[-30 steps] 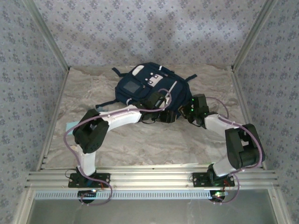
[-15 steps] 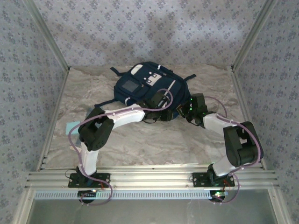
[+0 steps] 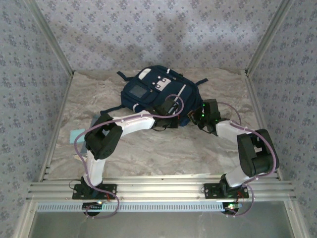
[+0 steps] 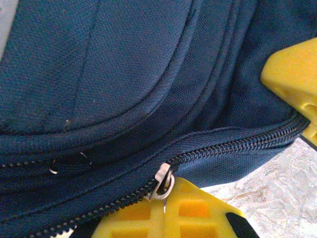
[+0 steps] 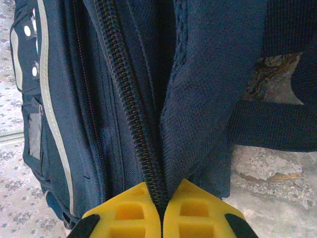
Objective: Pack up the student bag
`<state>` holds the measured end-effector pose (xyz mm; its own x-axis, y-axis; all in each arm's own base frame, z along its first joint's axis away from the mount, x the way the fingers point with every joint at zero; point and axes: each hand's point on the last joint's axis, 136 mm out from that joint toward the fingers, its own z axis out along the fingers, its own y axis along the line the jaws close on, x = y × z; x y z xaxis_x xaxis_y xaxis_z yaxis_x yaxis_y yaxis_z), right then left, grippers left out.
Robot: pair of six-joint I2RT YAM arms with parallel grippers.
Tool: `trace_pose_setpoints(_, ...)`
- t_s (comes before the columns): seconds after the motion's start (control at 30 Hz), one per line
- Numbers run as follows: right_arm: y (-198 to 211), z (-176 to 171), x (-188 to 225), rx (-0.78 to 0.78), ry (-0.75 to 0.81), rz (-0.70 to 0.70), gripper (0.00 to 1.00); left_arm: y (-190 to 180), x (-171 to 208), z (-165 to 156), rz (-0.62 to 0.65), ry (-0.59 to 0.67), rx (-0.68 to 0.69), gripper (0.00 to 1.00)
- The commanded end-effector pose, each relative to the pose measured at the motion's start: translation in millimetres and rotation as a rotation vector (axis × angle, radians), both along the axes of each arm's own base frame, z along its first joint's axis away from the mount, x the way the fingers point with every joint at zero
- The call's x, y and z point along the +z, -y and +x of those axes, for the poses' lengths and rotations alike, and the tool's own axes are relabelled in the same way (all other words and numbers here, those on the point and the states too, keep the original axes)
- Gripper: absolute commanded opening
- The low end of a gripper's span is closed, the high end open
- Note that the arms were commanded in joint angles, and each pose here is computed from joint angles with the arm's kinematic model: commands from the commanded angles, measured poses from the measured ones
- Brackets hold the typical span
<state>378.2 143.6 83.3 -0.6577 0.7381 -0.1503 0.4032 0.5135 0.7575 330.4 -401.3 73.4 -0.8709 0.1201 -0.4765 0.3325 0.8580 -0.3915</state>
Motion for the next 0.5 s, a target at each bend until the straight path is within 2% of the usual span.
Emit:
trace_pose_setpoints(0.0, 13, 12, 11, -0.028, 0.065, 0.012, 0.00, -38, -4, 3, 0.083, 0.002, 0.045, 0.00)
trace_pose_setpoints(0.13, 26, 13, 10, -0.050, 0.064, -0.001, 0.00, -66, -10, 1, 0.115, -0.023, 0.065, 0.00)
trace_pose_setpoints(0.47, 40, 11, 11, -0.072, 0.062, -0.025, 0.00, -107, -10, 7, 0.165, -0.016, 0.124, 0.00)
